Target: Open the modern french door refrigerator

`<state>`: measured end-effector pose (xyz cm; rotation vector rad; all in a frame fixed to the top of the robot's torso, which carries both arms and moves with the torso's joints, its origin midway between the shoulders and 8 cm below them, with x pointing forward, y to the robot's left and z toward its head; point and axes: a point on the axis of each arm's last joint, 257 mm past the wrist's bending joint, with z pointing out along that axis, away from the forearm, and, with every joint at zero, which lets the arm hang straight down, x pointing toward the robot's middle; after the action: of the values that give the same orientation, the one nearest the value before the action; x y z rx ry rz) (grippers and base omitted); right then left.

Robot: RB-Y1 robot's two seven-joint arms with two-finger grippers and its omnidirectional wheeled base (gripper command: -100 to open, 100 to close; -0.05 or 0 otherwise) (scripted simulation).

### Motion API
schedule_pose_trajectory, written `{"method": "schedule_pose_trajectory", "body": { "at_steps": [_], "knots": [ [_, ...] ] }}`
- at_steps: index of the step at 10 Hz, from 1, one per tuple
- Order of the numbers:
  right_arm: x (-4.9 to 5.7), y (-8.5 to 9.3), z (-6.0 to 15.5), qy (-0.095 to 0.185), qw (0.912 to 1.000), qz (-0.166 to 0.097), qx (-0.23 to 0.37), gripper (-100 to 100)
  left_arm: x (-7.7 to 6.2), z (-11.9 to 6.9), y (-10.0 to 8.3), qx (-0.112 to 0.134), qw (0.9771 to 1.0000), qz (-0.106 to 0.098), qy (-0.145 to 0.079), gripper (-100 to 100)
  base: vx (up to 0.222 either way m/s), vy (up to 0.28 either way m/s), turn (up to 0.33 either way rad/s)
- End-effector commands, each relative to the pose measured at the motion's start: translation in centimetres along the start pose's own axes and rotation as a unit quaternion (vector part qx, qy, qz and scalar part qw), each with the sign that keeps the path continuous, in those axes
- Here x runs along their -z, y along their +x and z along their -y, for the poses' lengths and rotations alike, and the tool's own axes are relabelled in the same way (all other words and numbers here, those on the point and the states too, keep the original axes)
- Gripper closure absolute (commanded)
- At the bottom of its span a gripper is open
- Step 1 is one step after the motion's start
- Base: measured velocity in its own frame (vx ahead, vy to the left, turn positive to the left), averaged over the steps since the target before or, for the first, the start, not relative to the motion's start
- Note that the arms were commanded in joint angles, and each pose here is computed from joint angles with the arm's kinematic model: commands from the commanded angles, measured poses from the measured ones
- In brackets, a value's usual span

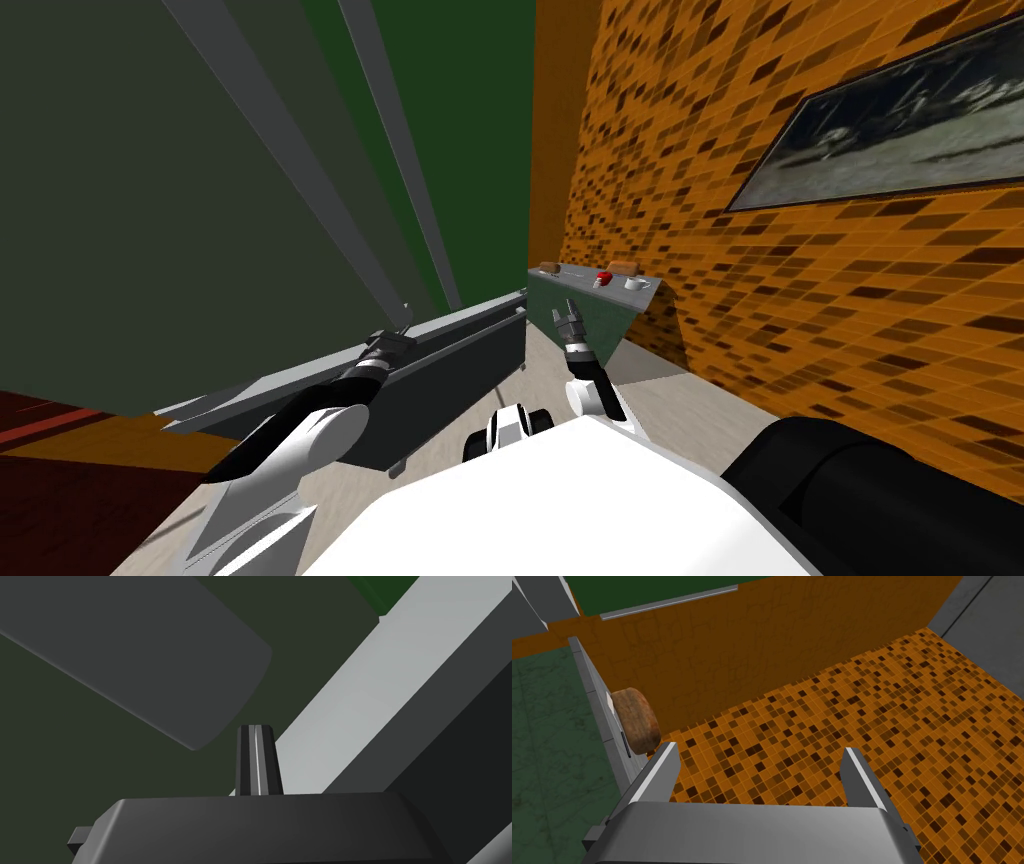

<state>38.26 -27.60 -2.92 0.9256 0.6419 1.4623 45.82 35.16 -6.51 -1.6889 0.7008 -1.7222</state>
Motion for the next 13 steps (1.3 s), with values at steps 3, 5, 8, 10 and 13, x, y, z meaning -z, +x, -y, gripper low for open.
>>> {"method": "schedule_pose_trajectory", "body": {
  "at_steps": [3, 5, 8, 10, 13],
  "knots": [
    [0.0, 0.0, 0.0, 0.000, 1.0000, 0.000, 0.000, 0, 3.2, -3.4, 3.6, 0.032, 0.9988, -0.022, -0.029, 100, 0.098, 0.011, 0.136],
    [0.0, 0.0, 0.0, 0.000, 1.0000, 0.000, 0.000, 0, 4.5, -2.3, 5.2, 0.023, 0.9990, -0.035, -0.018, 100, 0.090, 0.012, 0.083],
    [0.0, 0.0, 0.0, 0.000, 1.0000, 0.000, 0.000, 0, 6.4, -3.6, 6.3, 0.043, 0.9979, -0.035, -0.033, 100, 0.080, 0.004, 0.136],
    [0.0, 0.0, 0.0, 0.000, 1.0000, 0.000, 0.000, 0, 6.6, -3.3, 6.9, 0.041, 0.9979, -0.040, -0.030, 100, 0.030, 0.005, 0.002],
    [0.0, 0.0, 0.0, 0.000, 1.0000, 0.000, 0.000, 0, 5.8, -5.3, 3.8, 0.048, 0.9975, -0.009, -0.051, -100, 0.000, 0.000, 0.000]
  ]
}}
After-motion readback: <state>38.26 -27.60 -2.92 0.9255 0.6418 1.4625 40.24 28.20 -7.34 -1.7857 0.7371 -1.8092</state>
